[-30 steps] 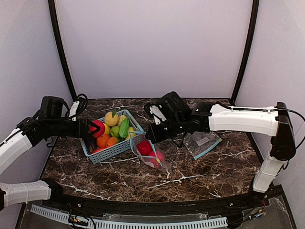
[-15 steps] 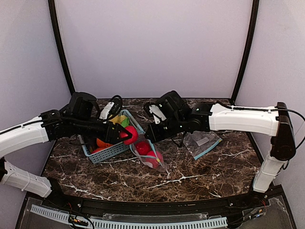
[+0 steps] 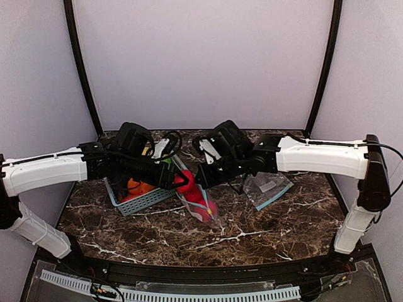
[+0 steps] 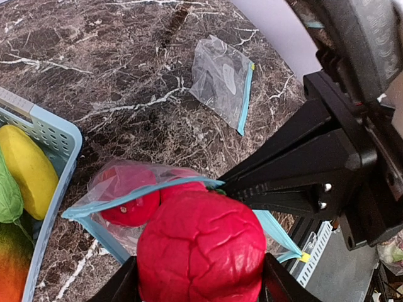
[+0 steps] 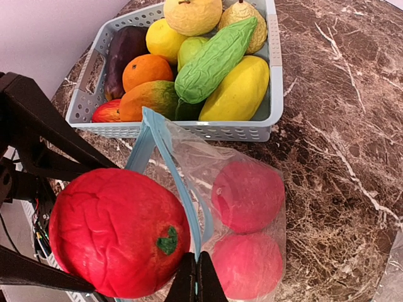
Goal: Place the food in the zip-top bag and seal the zipper
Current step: Place the fake fruit in the zipper food storage bag.
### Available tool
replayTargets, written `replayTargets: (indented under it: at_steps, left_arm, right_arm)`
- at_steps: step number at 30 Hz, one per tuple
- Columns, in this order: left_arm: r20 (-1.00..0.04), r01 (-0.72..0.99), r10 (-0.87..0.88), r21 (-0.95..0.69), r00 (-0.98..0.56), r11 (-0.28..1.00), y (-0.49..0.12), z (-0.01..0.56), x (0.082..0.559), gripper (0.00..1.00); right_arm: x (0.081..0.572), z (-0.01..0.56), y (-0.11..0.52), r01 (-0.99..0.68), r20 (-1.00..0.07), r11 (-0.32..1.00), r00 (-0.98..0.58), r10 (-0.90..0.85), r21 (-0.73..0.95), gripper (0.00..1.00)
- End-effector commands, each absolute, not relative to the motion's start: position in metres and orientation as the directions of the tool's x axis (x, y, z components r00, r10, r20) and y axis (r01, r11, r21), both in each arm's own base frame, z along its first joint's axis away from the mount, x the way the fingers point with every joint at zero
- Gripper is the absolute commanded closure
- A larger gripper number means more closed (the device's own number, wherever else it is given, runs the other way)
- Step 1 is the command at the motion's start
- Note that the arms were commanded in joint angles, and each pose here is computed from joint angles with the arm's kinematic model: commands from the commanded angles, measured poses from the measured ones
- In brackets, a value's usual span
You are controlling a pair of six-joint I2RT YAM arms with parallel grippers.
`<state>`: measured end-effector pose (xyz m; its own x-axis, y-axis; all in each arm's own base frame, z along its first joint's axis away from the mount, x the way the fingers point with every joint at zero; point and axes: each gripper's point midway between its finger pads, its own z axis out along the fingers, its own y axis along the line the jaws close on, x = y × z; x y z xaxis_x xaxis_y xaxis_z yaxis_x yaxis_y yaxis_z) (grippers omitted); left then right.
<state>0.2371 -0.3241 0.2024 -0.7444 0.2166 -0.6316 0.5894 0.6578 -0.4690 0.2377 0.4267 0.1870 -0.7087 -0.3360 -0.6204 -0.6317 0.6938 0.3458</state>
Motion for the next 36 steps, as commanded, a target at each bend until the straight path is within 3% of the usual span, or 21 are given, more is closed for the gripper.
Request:
replayTargets:
  at_steps: [1, 7, 19, 28, 36]
  left_arm:
    - [-0.593, 0.591, 0.268, -0.456, -0.759, 0.666, -0.335, 0.193, 0.232, 0.48]
    - [-0.562, 0.596, 0.313, -0.435, -0.766, 0.675, -0.338, 0.183, 0.229, 0.47]
    - [-0.538, 0.675, 0.413, -0.517, -0.735, 0.527, -0.371, 0.181, 0.200, 0.34]
    - [-0.549, 0.676, 0.402, -0.520, -0.733, 0.522, -0.375, 0.181, 0.203, 0.17]
    - [-0.561, 0.665, 0.380, -0.494, -0.736, 0.560, -0.368, 0.185, 0.208, 0.11]
  right_arm:
    - [0.237, 0.210, 0.443, -0.658, -0.664, 0.646, -0.685, -0.300, 0.387, 1.00]
    - [0.238, 0.209, 0.445, -0.656, -0.663, 0.646, -0.688, -0.296, 0.392, 1.00]
    - [0.244, 0.204, 0.442, -0.635, -0.646, 0.653, -0.709, -0.282, 0.413, 1.00]
    - [0.243, 0.206, 0.440, -0.634, -0.648, 0.651, -0.710, -0.276, 0.418, 1.00]
    - [0.243, 0.206, 0.437, -0.631, -0.649, 0.652, -0.711, -0.270, 0.420, 1.00]
